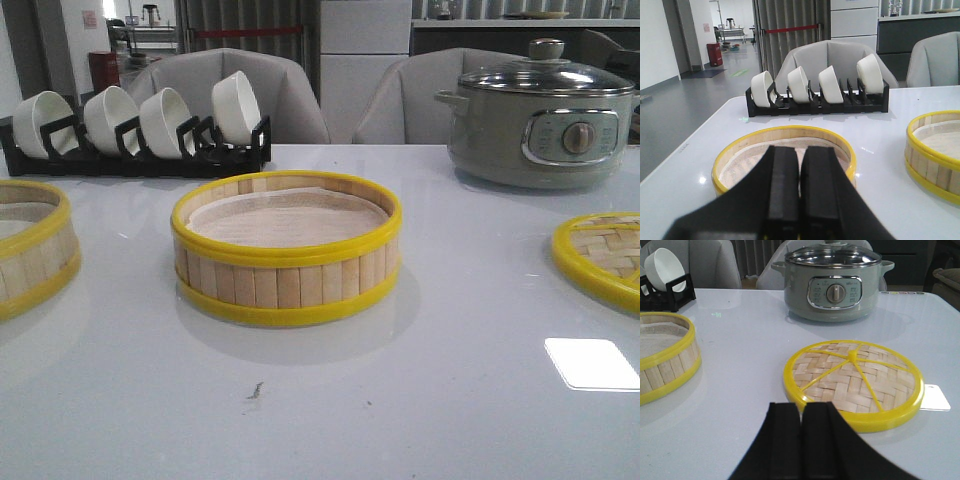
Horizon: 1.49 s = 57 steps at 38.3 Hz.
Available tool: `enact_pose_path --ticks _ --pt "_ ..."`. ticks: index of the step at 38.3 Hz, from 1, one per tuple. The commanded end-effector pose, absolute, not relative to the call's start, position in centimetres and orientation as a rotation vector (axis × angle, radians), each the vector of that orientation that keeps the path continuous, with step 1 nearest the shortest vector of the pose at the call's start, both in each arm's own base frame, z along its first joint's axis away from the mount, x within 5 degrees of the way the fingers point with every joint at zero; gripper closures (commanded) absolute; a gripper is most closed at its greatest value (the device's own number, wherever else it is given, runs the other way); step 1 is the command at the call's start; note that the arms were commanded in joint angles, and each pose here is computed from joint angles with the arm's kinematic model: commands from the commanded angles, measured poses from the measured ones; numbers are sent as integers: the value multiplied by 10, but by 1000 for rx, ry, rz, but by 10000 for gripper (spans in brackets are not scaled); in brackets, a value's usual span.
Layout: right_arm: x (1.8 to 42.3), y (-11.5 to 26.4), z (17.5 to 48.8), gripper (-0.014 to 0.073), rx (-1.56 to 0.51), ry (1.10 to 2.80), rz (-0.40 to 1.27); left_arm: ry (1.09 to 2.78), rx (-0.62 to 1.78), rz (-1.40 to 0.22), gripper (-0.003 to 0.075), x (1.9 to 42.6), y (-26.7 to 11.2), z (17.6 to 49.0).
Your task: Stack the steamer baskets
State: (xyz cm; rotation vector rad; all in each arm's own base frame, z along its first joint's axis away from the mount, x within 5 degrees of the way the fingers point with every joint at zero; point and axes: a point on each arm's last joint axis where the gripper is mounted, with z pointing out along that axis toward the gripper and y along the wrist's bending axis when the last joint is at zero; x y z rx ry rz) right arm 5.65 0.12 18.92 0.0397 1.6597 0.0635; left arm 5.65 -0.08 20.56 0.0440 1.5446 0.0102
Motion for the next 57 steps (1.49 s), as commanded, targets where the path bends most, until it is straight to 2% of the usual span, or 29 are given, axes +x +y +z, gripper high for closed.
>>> enact_pose_path --ticks 1,39,46,51,53,57 --pt "55 0 203 540 33 1539 46 1448 47 -4 632 55 -2 214" --pt "55 0 203 540 33 1539 46 1448 47 -4 632 55 -2 214" --pt "55 0 203 540 33 1539 46 1468 -27 -85 632 54 -2 216" --pt "55 0 203 540 33 1539 46 1612 8 -77 632 52 -2 243" --pt "55 0 203 540 33 1539 46 1691 39 -54 632 51 -1 266" --pt "55 0 203 540 33 1539 46 1724 92 7 632 53 2 323"
